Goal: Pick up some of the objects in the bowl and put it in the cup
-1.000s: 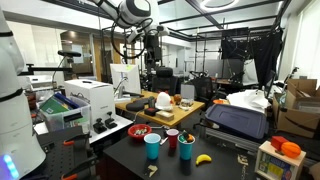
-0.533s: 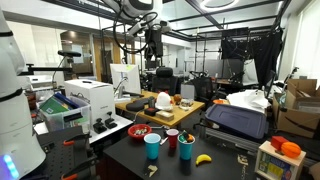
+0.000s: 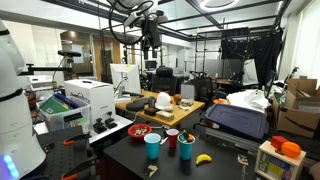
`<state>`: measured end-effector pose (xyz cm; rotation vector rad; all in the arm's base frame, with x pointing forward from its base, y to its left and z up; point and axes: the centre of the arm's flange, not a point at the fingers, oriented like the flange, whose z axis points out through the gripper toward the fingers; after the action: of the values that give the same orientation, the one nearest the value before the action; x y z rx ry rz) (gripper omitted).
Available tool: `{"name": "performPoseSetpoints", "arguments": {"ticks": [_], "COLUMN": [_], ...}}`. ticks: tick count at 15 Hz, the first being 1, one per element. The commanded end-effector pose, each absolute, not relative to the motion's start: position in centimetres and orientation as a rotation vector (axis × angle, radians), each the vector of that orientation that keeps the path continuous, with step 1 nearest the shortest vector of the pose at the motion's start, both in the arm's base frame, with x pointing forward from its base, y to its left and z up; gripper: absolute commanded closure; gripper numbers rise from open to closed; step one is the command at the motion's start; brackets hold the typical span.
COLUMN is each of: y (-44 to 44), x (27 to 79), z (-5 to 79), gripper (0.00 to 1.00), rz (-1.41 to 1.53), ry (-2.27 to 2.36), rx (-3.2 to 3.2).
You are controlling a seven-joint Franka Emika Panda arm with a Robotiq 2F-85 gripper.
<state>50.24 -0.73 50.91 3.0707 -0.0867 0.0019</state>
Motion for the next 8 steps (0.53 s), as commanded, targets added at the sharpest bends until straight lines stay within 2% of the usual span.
{"name": "performPoseSetpoints", "arguments": {"ticks": [1, 8], "y": [-0.13, -0.06], "x": [48.94, 49.75], "z": [52.56, 52.02], "gripper": [0.00, 0.00], "rz": [0.021, 0.033], "ry": [-0.102, -0.143], "rx": [3.067, 3.066]}}
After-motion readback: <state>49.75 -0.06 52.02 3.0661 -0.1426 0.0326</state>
